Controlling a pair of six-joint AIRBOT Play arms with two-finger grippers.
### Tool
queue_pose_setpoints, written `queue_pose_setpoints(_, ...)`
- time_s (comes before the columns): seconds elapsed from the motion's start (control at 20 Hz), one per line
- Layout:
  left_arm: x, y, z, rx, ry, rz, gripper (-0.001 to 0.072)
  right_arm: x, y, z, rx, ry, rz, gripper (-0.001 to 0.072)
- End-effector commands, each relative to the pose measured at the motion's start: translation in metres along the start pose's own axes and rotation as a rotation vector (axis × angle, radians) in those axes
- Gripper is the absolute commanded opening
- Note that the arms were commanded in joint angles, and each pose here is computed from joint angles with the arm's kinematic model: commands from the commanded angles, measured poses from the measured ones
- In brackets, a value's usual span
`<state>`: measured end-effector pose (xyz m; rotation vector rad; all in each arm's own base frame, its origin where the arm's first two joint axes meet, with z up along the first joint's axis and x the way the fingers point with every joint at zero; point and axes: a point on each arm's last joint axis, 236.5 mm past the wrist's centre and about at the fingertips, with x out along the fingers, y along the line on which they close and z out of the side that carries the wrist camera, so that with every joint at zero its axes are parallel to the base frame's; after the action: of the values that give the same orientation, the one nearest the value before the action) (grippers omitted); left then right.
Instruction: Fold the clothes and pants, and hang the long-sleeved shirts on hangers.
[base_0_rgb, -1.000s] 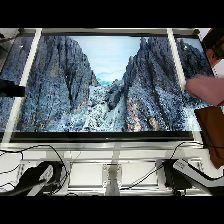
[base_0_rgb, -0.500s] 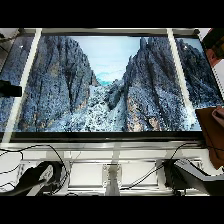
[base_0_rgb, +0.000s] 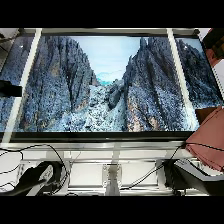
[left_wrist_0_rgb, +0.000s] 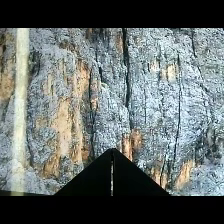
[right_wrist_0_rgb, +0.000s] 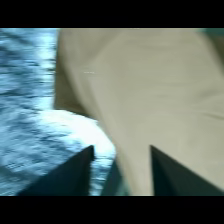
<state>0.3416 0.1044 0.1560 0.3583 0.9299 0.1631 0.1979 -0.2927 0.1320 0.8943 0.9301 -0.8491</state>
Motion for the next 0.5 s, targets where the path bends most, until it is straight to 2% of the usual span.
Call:
queue_pose_setpoints(0.0, 0.000, 0.000, 0.000, 0.000, 0.000, 0.000, 0.0010, -0.003, 0.112, -0.017, -0.214, 0.002, 0.303, 0.0136)
queue_pose_setpoints(0.1, 0.000, 0.000, 0.000, 0.000, 0.000, 0.000, 0.0010, -0.004, 0.185, -0.065, -0.436, 0.063, 0.408, 0.0011)
queue_pose_setpoints(0.25, 0.000, 0.000, 0.000, 0.000, 0.000, 0.000, 0.0011, -0.017, 0.261, -0.186, -0.886, 0.210, 0.517, 0.0010)
queue_pose_setpoints(0.3, 0.000, 0.000, 0.000, 0.000, 0.000, 0.000, 0.0011, -0.019, 0.271, -0.221, -1.057, 0.217, 0.505, 0.0010)
queue_pose_setpoints(0.4, 0.000, 0.000, 0.000, 0.000, 0.000, 0.000, 0.0011, -0.013, 0.280, -0.246, -1.410, 0.087, 0.380, 0.0010)
queue_pose_setpoints(0.45, 0.000, 0.000, 0.000, 0.000, 0.000, 0.000, 0.0011, -0.012, 0.287, -0.242, -1.495, -0.008, 0.308, 0.0010)
